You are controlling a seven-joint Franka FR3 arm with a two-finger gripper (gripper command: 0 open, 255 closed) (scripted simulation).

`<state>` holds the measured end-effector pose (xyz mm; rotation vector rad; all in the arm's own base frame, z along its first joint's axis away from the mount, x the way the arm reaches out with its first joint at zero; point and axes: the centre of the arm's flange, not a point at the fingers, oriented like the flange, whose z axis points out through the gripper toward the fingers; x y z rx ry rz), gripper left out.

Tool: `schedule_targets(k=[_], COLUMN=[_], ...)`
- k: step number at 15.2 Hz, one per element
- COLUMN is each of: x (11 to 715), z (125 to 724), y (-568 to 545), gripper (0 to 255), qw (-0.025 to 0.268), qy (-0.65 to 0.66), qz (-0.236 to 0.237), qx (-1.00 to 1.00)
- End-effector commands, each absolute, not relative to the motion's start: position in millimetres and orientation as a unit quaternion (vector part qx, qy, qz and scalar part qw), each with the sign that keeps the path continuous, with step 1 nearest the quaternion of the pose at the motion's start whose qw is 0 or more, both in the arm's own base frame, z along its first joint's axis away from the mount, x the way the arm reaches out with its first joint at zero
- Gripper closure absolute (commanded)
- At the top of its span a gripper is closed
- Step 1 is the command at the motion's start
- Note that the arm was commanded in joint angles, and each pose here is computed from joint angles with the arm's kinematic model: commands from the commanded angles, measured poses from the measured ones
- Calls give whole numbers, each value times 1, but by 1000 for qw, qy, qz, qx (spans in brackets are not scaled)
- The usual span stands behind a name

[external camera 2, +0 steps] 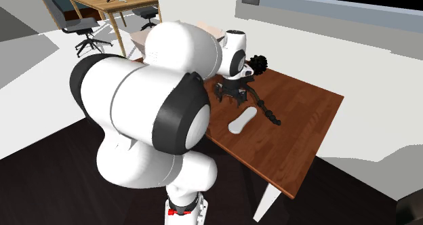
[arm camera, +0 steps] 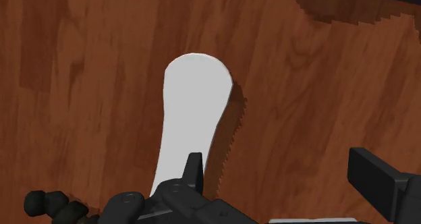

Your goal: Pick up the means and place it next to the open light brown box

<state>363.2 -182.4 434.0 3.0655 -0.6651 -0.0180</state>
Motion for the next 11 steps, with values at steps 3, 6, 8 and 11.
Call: schedule_targets(k=[3,6,8,11], x=[366,366,366,366], z=[403,380,368,352], y=[-227,-261,-271,-271], gripper=[0,0,0,0], qw=[-3,-8,-9,-9], qy=[-255,-287,-296,-296], qz=[-3,-2,-1,-1], qx=[967,958,955,955])
